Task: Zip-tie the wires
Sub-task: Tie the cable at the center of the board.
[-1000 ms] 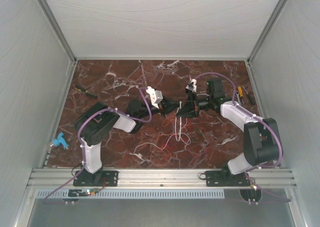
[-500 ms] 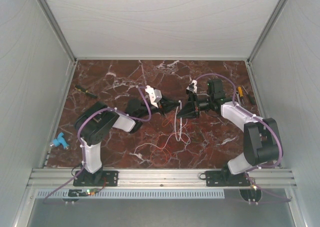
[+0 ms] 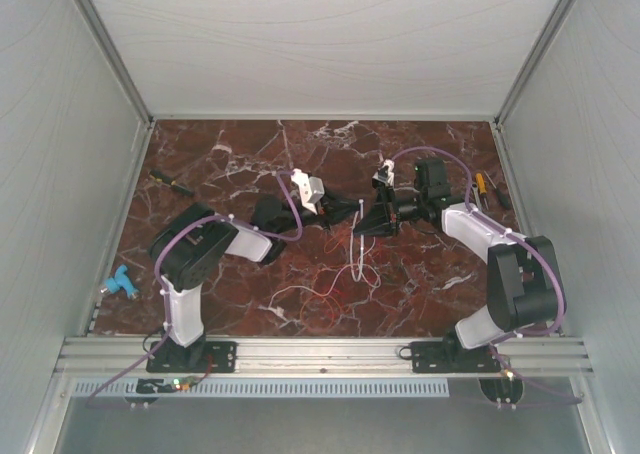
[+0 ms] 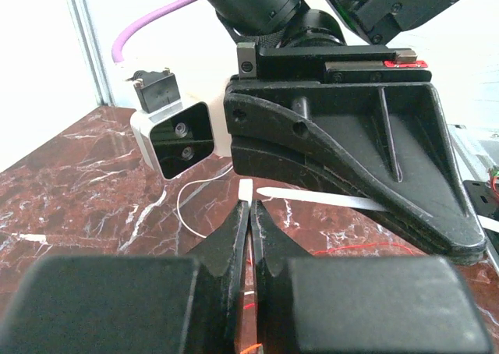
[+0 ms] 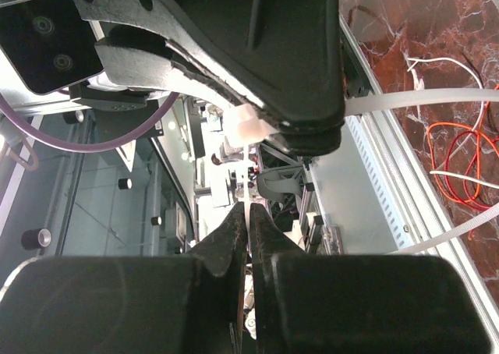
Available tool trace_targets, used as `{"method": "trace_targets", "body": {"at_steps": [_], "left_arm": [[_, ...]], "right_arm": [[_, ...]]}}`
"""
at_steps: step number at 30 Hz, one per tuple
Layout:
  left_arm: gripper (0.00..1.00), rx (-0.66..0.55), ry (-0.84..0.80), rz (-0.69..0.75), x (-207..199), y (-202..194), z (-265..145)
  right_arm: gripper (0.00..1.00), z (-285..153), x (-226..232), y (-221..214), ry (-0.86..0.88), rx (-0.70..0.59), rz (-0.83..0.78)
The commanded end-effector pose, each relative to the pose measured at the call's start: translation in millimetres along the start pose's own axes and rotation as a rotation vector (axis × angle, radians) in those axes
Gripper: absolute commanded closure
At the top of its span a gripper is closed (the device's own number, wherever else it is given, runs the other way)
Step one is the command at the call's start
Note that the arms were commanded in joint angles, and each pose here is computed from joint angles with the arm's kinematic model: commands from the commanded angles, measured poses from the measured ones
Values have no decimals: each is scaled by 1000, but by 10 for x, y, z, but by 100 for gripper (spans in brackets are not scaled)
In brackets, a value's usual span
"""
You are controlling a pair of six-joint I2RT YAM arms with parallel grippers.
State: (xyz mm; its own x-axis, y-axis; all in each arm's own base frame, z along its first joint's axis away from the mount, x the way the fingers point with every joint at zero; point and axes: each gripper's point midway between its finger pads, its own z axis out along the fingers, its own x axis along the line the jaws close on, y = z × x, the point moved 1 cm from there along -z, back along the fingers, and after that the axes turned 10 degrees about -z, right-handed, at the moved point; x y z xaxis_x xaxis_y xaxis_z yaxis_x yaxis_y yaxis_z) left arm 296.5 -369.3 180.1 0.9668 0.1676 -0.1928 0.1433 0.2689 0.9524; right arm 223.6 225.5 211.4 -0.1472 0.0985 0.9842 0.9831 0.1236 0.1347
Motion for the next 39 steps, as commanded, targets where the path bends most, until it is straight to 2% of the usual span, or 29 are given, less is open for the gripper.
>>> {"method": "trace_targets", "body": {"at_steps": [1, 6, 11, 16, 24, 39], "left_arm": [[100, -228, -123, 217, -234, 678, 90], [100, -228, -119, 213, -229, 678, 88], [100, -233, -115, 203, -223, 689, 91], [100, -236, -110, 194, -218, 701, 86], [100, -241, -109, 190, -192, 734, 90], [100, -239, -116, 192, -207, 730, 92]], "right_arm": [[100, 0, 44, 25, 24, 13, -20], [100, -3, 93, 67, 40, 9, -46], [100, -88, 197, 167, 77, -52, -74], [100, -93, 149, 173, 78, -51, 26], [100, -152, 232, 107, 116, -103, 41], [100, -142, 204, 177, 126, -122, 43]]}}
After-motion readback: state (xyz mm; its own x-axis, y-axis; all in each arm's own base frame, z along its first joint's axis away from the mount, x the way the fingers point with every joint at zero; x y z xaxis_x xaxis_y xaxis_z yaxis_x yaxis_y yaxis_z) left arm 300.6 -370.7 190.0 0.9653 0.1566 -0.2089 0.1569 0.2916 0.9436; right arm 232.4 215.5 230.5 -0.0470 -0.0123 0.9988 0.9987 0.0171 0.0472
